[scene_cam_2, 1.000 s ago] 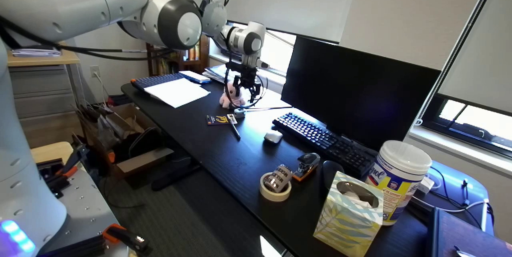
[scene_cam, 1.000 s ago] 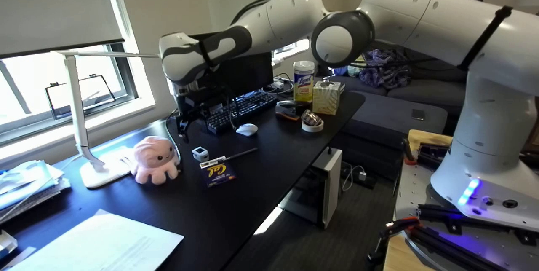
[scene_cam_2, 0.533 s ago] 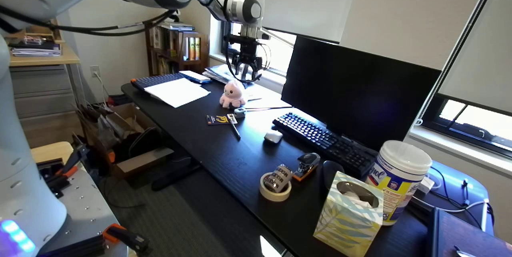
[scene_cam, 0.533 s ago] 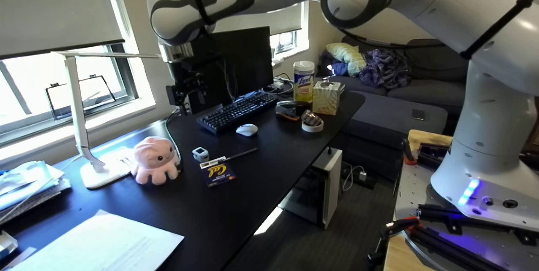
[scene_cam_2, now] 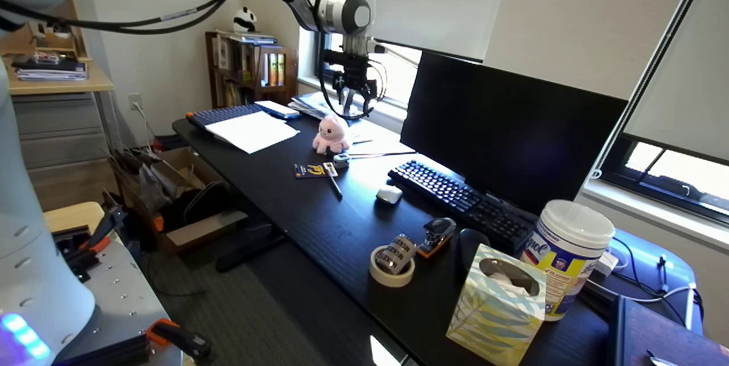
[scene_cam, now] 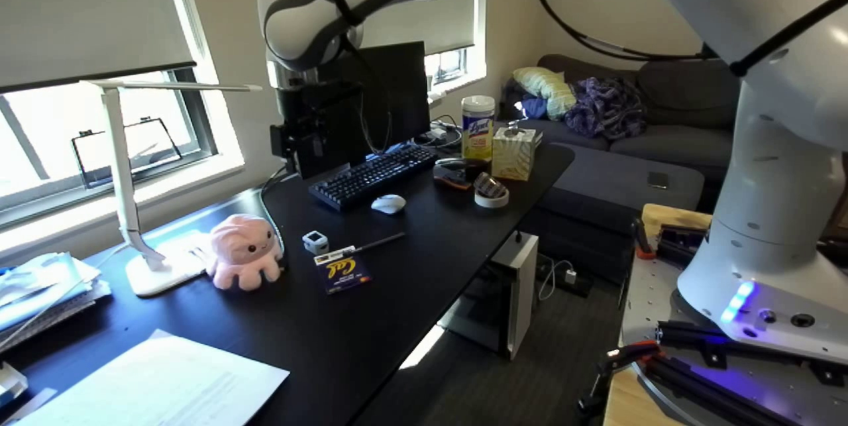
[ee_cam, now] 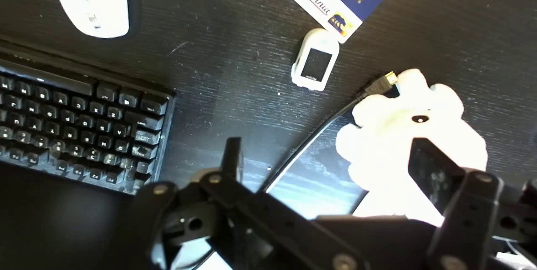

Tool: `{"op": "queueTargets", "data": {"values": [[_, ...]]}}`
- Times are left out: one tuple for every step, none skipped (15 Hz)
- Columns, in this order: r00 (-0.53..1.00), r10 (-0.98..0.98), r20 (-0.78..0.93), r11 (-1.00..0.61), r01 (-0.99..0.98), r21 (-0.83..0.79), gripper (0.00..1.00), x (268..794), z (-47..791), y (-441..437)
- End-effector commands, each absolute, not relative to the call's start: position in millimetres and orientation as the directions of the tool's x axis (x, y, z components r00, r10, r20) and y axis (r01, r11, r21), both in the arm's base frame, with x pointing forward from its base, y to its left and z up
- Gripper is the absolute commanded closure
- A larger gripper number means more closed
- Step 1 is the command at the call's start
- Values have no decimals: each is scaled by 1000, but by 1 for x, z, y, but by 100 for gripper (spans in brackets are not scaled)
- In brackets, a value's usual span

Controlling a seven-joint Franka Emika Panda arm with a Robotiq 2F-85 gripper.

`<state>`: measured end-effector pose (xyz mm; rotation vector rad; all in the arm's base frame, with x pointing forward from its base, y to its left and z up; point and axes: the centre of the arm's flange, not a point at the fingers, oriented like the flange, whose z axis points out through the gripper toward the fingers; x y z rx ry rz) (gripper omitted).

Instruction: Put the pulse oximeter nest to the octopus plush toy

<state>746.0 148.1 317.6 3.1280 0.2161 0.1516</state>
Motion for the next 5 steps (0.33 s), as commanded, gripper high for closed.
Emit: {"op": "queueTargets", "data": {"values": [[983,148,105,-989,149,1,0,742,316,146],[982,157,108,-987,158,-4,0,737,314,143],[981,161,107,-987,163,-6,0,733,313,141],[981,163,105,-986,164,-7,0,730,314,140],[981,164,103,-986,165,-8,0,729,314,140]]}}
